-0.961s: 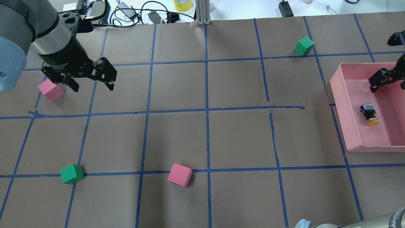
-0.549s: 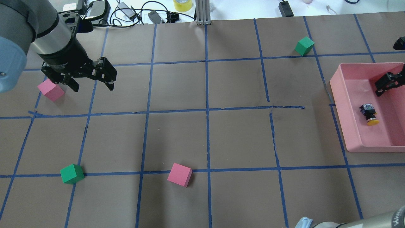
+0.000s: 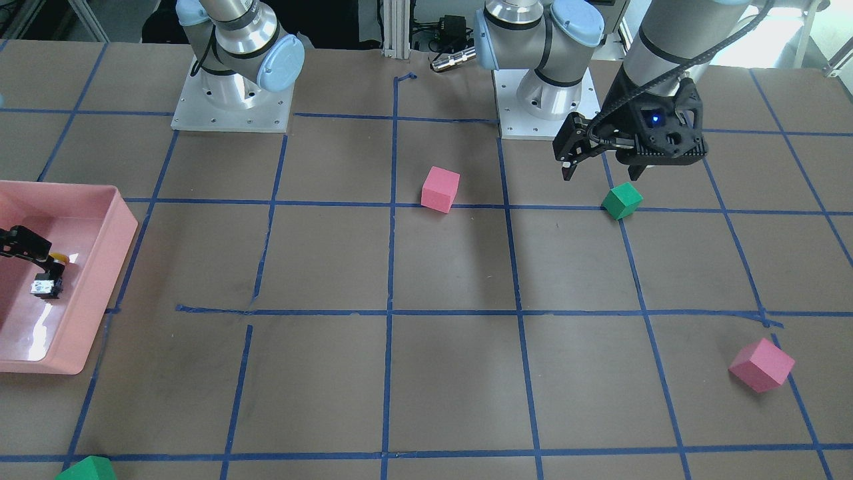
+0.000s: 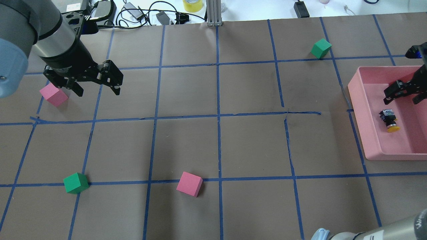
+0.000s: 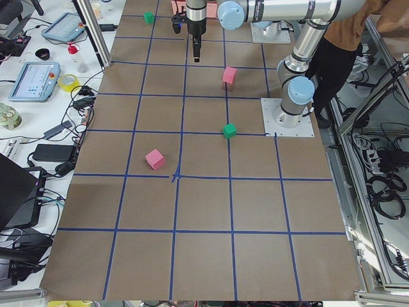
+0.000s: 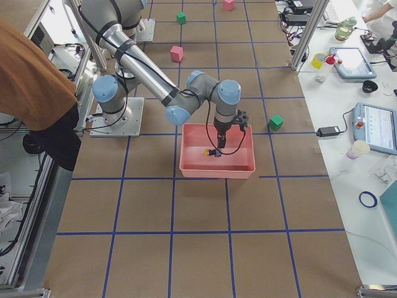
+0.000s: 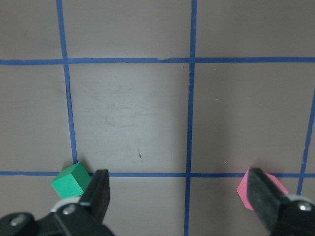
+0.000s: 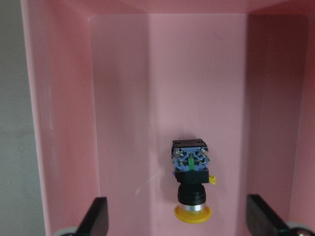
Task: Align button upright
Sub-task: 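Lower the right gripper into the tray onto the black-and-yellow button switch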
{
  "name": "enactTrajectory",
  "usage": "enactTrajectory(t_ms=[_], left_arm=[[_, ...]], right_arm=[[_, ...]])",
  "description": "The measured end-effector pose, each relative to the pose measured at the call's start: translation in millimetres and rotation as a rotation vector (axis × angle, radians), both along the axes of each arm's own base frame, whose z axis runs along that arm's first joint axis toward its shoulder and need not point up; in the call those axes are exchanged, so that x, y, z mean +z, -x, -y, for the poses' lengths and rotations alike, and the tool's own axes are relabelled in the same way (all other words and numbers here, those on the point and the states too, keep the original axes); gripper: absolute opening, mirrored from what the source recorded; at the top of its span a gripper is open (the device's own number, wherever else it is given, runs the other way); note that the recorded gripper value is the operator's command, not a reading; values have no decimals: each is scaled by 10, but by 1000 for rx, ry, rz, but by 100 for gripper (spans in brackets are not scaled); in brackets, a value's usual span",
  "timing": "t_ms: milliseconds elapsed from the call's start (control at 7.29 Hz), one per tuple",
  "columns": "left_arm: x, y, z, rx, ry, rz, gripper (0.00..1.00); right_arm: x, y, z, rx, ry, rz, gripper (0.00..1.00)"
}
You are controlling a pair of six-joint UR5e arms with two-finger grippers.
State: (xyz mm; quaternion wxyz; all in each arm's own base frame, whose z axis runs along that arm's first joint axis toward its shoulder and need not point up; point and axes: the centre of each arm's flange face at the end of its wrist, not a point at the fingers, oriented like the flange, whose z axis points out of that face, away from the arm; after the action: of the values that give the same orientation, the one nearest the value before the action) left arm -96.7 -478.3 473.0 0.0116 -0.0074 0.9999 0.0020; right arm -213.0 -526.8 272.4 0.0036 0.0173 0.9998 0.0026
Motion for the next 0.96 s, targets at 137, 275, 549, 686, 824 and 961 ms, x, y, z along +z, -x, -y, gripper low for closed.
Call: enactTrajectory(t_ms=[137,275,549,686,824,961], left_arm=[[0,0,0,0,0,0,100],[0,1,0,0,0,-1,100],[-1,-4,0,0,-1,0,100],[-1,-6,1,0,-1,0,100],[0,-14,0,1,-1,2,100],[3,-19,-1,1,-1,6,100]], right_arm=[[-133,3,20,-2,22,-3,96],[-256,11,36,-1,36,-8,94],[-379,20,52,0,43,-11,94],[-414,24,58,0,41,-9,94],[-434,26,63,1,41,-8,94],[-446,27,65,1,40,-7,95]])
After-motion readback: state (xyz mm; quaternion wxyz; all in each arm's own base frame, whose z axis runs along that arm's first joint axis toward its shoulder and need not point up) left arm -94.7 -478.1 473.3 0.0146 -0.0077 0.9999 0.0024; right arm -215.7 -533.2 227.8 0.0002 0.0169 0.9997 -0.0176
